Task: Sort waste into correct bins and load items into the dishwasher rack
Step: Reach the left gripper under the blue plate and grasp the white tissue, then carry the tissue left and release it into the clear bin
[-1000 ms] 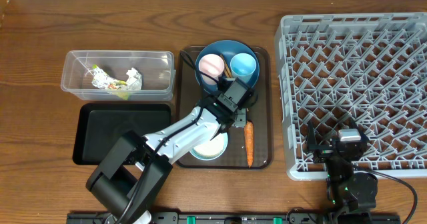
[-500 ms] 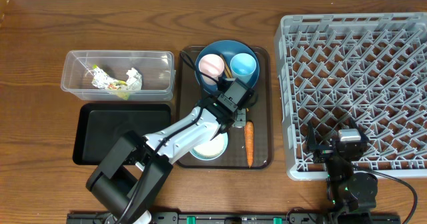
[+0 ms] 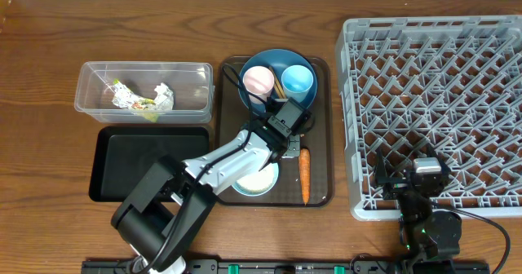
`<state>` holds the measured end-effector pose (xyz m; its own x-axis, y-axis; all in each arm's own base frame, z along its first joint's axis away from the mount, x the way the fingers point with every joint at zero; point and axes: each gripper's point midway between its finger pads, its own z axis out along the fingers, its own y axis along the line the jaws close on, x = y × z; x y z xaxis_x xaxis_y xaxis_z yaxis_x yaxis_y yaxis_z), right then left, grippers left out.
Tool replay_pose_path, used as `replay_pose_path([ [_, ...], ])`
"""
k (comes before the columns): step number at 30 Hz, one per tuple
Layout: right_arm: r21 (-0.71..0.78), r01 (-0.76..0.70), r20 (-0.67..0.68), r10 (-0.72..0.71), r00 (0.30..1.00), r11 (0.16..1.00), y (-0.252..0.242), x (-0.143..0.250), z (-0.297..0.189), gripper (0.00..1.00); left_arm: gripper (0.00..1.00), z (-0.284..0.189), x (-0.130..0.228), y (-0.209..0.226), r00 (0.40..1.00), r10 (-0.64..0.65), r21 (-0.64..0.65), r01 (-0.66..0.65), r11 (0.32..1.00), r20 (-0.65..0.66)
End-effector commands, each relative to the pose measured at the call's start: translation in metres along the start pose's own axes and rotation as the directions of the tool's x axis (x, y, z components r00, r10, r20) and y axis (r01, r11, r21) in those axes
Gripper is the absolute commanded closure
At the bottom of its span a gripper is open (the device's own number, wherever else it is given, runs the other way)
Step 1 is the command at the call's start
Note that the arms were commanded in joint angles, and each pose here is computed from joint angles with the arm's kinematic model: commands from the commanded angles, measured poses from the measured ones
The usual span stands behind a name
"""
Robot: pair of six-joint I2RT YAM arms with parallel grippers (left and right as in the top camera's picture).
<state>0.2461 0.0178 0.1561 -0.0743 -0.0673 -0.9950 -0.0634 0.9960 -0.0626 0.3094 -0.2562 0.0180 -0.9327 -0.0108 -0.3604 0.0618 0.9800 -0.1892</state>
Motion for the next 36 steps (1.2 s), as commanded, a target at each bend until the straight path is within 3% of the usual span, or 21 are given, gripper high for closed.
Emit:
replay_pose_path([
  [1,-0.021,0.011,-0.002,-0.011,1.000,1.000,0.006,0.001,0.000,0.01,0.94,-0.023,-0.010,-0.003,0.999,-0.001,0.019,0.000,1.000,0.052],
  [11,-0.021,0.011,-0.006,-0.012,1.000,1.000,0.006,0.002,0.000,0.01,0.94,-0.095,-0.023,-0.003,0.991,-0.018,0.079,0.007,0.997,0.133],
  [17,-0.021,0.012,-0.007,-0.012,1.000,1.000,0.006,0.002,0.000,0.01,0.94,-0.132,-0.039,0.026,0.967,-0.033,-0.018,0.039,0.999,0.255],
  [21,-0.021,0.011,-0.008,-0.012,1.000,1.000,0.006,0.002,0.000,0.01,0.94,-0.146,-0.057,0.052,0.943,-0.061,-0.073,0.090,0.993,0.327],
  [29,-0.021,0.011,-0.008,-0.012,1.000,1.000,0.006,0.002,0.000,0.01,0.94,-0.152,-0.100,0.145,0.868,-0.254,-0.158,0.348,0.924,0.427],
  [36,-0.021,0.011,-0.008,-0.012,1.000,1.000,0.006,0.002,0.000,0.01,0.94,-0.149,-0.130,0.204,0.792,-0.382,-0.104,0.482,0.870,0.476],
])
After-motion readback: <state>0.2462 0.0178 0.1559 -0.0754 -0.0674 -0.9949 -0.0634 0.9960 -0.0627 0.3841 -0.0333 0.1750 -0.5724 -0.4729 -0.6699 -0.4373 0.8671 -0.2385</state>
